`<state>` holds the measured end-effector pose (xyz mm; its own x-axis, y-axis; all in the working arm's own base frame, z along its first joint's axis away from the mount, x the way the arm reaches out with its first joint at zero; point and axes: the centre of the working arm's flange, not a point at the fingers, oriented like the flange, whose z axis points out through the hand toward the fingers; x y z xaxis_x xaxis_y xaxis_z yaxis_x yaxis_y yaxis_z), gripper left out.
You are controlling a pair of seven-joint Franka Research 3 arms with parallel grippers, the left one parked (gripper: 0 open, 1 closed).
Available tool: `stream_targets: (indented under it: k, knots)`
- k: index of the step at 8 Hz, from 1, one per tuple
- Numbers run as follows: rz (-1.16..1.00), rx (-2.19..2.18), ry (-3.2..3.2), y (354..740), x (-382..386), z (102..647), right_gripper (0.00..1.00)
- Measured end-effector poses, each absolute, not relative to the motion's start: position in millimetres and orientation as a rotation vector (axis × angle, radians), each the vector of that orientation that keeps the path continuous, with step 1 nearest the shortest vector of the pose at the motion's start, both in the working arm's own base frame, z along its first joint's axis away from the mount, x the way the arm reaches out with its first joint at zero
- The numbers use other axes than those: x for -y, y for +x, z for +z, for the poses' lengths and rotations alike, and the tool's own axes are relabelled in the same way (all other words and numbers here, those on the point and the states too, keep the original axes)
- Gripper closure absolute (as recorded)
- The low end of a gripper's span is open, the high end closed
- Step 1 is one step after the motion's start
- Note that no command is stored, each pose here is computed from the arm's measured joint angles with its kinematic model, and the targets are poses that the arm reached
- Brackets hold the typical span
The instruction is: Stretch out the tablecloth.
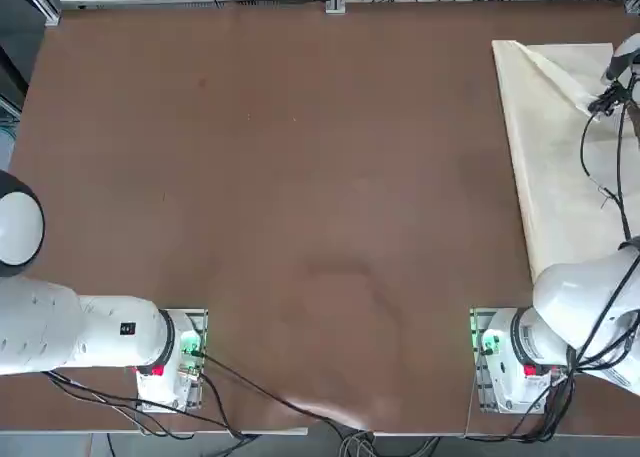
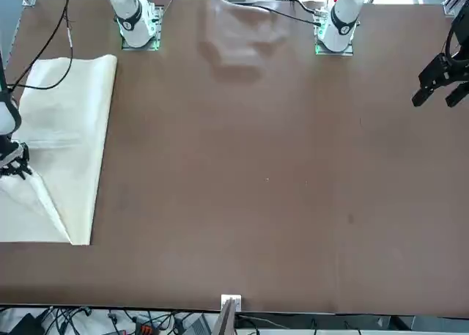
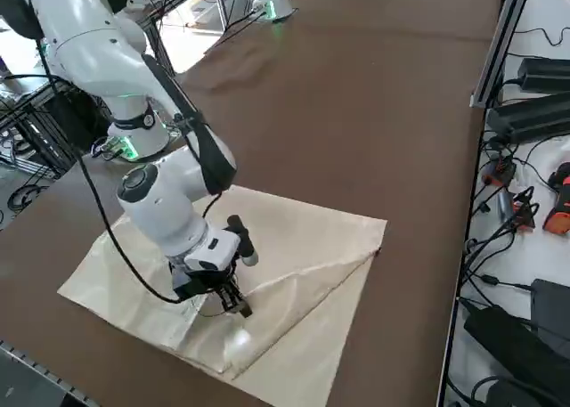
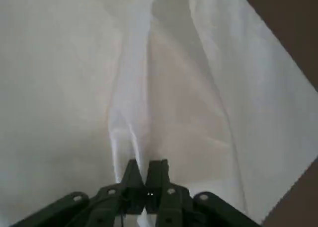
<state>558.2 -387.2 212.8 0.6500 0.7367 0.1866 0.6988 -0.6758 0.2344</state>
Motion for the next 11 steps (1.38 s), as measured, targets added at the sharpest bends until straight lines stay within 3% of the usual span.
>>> stream_targets:
  k: [11]
  knots:
    - [0.48, -1.028, 3.569, 613, 192, 207, 0.98]
